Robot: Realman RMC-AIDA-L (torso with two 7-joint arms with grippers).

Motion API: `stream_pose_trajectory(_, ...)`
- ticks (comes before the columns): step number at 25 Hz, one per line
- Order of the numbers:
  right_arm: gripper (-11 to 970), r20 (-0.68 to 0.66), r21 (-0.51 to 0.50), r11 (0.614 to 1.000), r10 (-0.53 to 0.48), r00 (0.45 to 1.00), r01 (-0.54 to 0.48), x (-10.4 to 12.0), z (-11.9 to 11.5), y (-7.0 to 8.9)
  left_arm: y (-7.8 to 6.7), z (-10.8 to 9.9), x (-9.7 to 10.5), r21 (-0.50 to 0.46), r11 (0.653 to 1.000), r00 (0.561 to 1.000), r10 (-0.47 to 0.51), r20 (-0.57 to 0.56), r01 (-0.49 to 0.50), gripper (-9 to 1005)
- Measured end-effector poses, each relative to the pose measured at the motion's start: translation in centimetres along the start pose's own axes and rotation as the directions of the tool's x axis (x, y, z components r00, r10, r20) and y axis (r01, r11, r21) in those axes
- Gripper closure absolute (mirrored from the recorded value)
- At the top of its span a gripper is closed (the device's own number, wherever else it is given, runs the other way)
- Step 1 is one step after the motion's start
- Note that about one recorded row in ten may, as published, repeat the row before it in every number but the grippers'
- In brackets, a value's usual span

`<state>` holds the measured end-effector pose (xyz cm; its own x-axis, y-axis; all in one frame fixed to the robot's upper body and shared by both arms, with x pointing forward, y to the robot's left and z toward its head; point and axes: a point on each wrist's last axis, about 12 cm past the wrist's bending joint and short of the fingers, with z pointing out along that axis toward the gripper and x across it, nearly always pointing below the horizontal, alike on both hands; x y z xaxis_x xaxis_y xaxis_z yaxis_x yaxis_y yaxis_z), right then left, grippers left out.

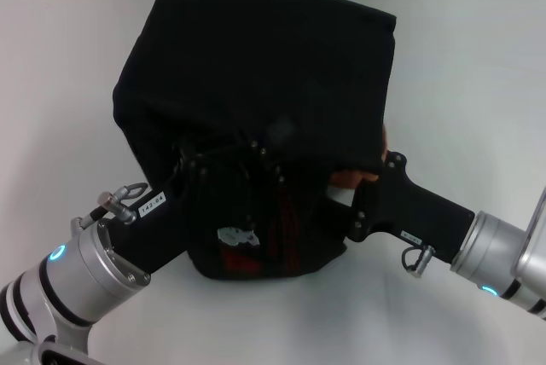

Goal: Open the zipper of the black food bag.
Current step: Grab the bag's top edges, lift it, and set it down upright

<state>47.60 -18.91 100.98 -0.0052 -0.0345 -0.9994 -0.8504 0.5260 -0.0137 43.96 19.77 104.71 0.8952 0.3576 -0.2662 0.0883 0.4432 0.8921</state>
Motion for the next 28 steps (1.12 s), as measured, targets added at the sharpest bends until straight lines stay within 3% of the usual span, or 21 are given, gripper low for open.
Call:
stream_pose_trajectory(3, 135, 0.044, 0.006, 1.000, -0.005, 0.999, 0.005, 0.0, -1.1, 0.8, -0.1, 0.1, 0.0, 0.004, 1.000, 1.000, -0.001, 0.000, 0.001, 908)
stream_pose_trajectory(6, 135, 0.105, 0.070, 0.998, -0.016, 0.994, 0.009, 0.5, -4.8, 2.3, -0.1, 0.1, 0.0, 0.007, 1.000, 1.000, -0.002, -0.003, 0.002, 908)
stream_pose_trajectory(10, 136, 0.206, 0.223, 0.975, -0.065, 0.977, 0.018, 0.3, -9.9, 4.2, -0.1, 0.2, 0.1, 0.009, 1.000, 1.000, 0.000, -0.006, 0.001, 908)
stream_pose_trajectory(14, 136, 0.297, 0.395, 0.919, -0.133, 0.946, 0.005, -0.7, -12.6, 4.3, -0.1, 0.4, 0.3, 0.017, 1.000, 1.000, 0.003, -0.009, -0.002, 908)
stream_pose_trajectory(18, 136, 0.391, 0.508, 0.861, -0.195, 0.899, -0.035, -1.8, -13.3, 3.9, -0.1, 0.5, 0.4, 0.017, 1.000, 1.000, 0.003, -0.008, -0.003, 908)
stream_pose_trajectory(22, 136, 0.443, 0.548, 0.834, -0.234, 0.866, -0.055, -2.5, -13.3, 3.5, -0.1, 0.5, 0.4, 0.016, 1.000, 1.000, 0.003, -0.006, -0.003, 909)
stream_pose_trajectory(25, 136, 0.412, 0.603, 0.797, -0.271, 0.870, -0.037, -2.6, -12.1, 2.0, -0.1, 0.5, 0.4, 0.018, 1.000, 1.000, 0.005, -0.007, -0.005, 909)
stream_pose_trajectory(28, 136, 0.316, 0.601, 0.798, -0.285, 0.905, 0.041, -2.4, -9.4, -0.2, -0.1, 0.5, 0.4, 0.017, 1.000, 1.000, 0.008, -0.008, -0.008, 909)
